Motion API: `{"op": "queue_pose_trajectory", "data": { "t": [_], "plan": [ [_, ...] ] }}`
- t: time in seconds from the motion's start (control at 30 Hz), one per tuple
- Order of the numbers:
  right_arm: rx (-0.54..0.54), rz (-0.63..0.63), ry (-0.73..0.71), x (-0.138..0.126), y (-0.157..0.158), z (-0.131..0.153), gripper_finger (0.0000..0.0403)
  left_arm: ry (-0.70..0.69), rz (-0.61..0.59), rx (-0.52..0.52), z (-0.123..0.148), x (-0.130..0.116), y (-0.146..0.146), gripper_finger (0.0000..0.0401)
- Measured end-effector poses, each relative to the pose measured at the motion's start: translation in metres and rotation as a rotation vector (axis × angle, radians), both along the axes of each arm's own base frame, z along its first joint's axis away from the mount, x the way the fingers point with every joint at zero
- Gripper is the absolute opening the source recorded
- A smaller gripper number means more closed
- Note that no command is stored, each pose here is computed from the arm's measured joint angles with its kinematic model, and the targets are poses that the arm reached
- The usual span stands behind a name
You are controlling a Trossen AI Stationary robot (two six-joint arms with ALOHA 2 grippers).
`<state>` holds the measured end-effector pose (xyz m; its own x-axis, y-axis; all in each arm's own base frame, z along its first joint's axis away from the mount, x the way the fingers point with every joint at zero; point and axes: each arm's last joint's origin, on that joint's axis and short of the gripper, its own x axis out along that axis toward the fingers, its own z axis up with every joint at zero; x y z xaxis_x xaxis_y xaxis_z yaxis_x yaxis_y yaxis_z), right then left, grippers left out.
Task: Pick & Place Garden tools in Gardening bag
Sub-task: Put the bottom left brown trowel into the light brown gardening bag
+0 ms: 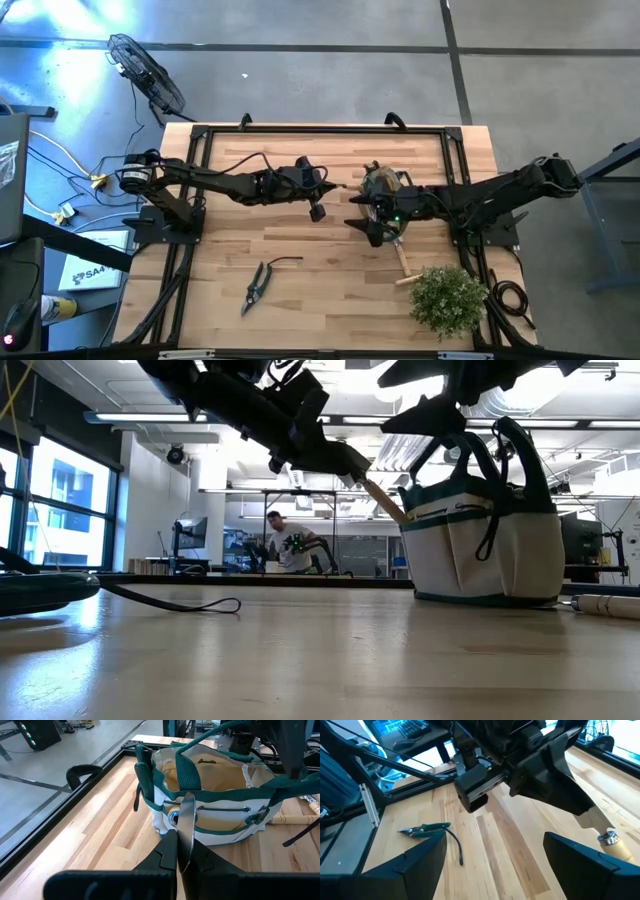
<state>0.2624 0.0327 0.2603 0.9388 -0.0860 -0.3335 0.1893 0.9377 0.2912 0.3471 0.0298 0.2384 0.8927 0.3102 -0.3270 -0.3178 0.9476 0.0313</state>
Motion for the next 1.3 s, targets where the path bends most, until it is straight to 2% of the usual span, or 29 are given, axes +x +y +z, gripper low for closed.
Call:
{"op": "queue_pose_trajectory", "data": {
  "t": [0.17, 0.97, 1.3],
  "plan": [
    [0.040, -0.025, -0.012, 0.0002, -0.0003, 0.0007, 0.0323, 0.000, -0.001, 0.000, 0.0000, 0.0000, 0.0000, 0.0000],
    [0.020, -0.015, -0.009, 0.0002, -0.0002, 0.0006, 0.0324, 0.001, -0.001, -0.001, -0.0001, -0.0001, 0.0001, 0.0000],
    [0.029, -0.056, -0.030, 0.0006, -0.0012, 0.0022, 0.0324, 0.002, 0.000, -0.001, -0.0002, -0.0001, 0.0001, 0.0000]
  ]
}}
